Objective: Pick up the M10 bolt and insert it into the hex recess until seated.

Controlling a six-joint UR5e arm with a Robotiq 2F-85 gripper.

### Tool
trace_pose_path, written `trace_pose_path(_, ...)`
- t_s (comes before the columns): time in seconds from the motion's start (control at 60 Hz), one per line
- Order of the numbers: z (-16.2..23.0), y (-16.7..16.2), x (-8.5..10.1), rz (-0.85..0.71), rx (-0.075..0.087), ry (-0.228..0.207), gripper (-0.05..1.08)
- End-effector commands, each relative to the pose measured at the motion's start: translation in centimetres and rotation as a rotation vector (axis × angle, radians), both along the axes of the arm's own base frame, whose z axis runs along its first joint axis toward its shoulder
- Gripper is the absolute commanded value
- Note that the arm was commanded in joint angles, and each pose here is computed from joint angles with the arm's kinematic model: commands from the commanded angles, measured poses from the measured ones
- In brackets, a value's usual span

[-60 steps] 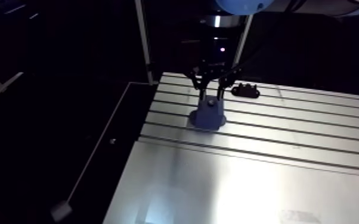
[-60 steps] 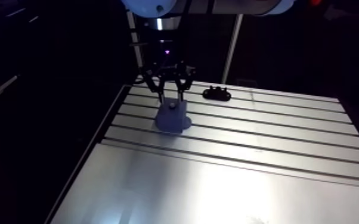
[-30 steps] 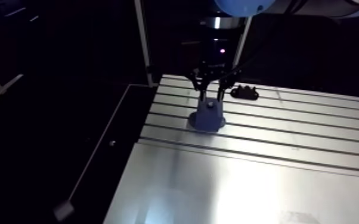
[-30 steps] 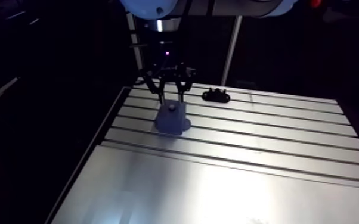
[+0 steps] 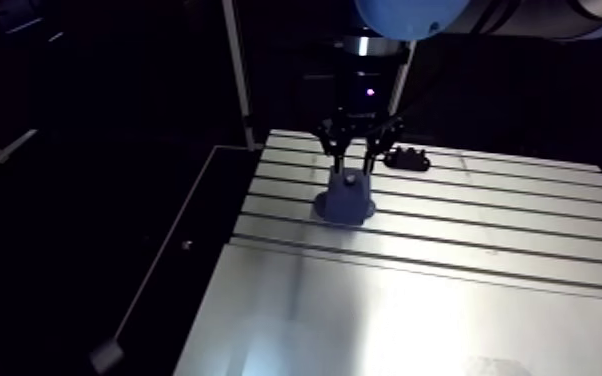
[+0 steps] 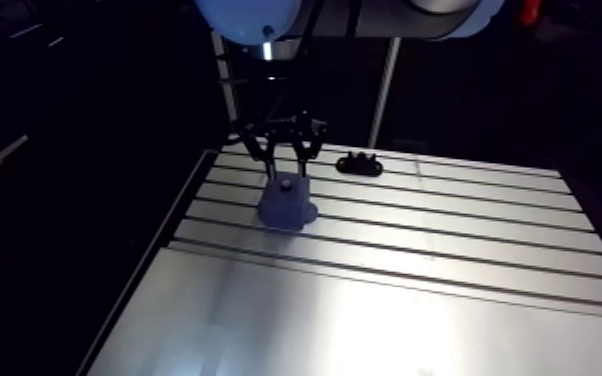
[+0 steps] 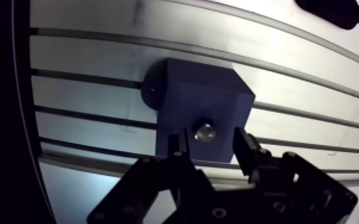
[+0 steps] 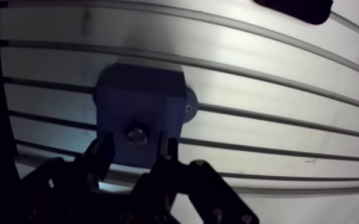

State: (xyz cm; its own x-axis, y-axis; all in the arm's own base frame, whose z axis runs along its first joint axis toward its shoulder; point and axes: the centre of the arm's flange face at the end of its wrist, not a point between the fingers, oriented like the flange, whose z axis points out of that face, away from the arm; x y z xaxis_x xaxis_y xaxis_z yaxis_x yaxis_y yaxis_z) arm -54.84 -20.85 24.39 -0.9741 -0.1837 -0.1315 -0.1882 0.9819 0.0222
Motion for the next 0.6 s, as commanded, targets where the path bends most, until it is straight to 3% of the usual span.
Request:
trace_pose_path(0.017, 0.07, -0.15, -0.06, -0.006, -0.012, 0.013, 0.49)
trace_pose_path(0.6, -0.59, -0.09, 0.13, -0.002, -0.008, 0.0, 0.52)
